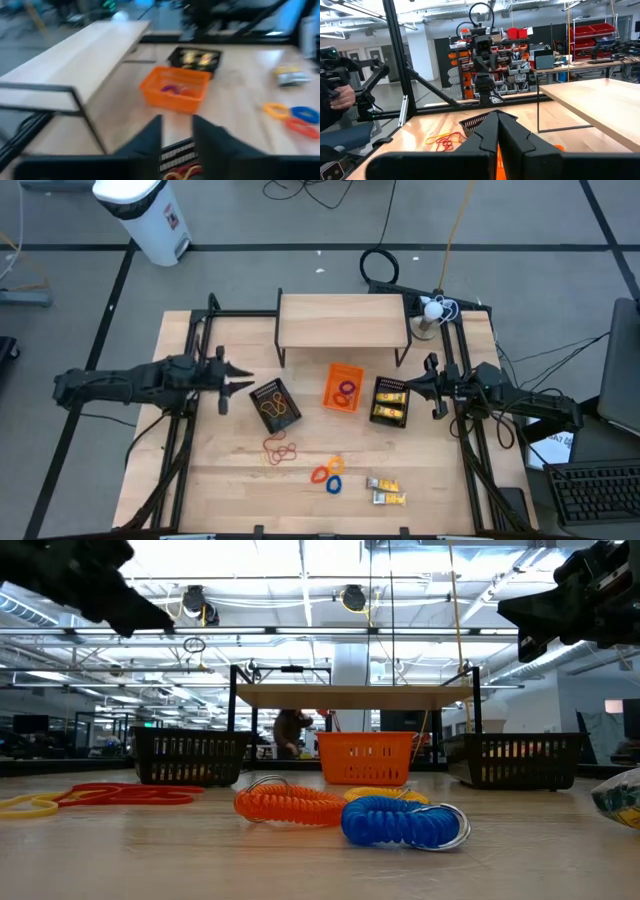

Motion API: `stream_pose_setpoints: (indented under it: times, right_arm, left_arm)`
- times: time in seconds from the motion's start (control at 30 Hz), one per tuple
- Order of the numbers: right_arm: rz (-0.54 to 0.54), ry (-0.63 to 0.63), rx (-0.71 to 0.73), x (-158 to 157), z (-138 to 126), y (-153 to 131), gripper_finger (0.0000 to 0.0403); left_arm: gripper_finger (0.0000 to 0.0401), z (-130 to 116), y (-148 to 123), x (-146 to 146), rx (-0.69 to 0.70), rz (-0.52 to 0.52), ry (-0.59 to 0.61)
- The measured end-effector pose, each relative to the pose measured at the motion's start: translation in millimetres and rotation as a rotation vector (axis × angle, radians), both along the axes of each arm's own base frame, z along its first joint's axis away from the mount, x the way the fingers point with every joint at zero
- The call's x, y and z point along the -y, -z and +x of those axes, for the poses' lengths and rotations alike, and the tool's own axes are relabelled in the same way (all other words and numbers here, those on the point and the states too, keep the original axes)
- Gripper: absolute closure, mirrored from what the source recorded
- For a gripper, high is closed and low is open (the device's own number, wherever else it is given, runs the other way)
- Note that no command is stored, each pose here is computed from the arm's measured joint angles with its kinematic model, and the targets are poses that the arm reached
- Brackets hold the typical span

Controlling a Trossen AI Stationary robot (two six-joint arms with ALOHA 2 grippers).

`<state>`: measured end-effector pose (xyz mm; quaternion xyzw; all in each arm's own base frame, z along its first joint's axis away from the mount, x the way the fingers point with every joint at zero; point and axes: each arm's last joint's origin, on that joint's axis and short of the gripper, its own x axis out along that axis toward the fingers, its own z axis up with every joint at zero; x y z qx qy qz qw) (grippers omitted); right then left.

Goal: Pick & Place Office Desk Supplies
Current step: Put the yellow spring keychain into the orange bin

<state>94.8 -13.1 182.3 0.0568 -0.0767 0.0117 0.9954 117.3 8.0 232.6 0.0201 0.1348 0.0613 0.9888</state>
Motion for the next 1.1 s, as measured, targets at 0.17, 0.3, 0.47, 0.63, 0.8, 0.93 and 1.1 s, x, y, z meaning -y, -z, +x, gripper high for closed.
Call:
stream_pose_setpoints:
  times: [0.17, 0.3, 0.47, 0.63, 0.8, 0.93, 1.1]
  right_arm:
    - [0.006, -0.001, 0.000, 0, 0, 0, 0.0399]
    - [0.005, 0.000, 0.001, 0, 0, 0, 0.0399]
    - [-0.009, 0.003, 0.002, 0, 0, 0, 0.0399]
    - [-0.007, 0.002, 0.002, 0, 0, 0, 0.0399]
    - [-0.002, 0.002, -0.001, 0, 0, 0, 0.0399]
    - [0.002, 0.000, -0.019, 0, 0, 2, 0.0399]
    - [0.007, 0.000, -0.047, 0, 1, 5, 0.0399]
  left_arm:
    - [0.0387, -10, 5, 2, 0.096, 0.039, 0.067]
    - [0.0397, -16, 10, -6, 0.060, -0.008, -0.113]
    - [0.0399, -14, 8, -10, 0.149, -0.020, -0.061]
    - [0.0399, -6, 31, -3, 0.212, 0.062, 0.235]
    - [0.0400, -7, 48, -12, 0.160, 0.086, 0.082]
    - [0.0400, -9, 51, -14, 0.156, 0.061, 0.094]
    - [0.0400, -12, 58, -16, 0.154, 0.035, 0.100]
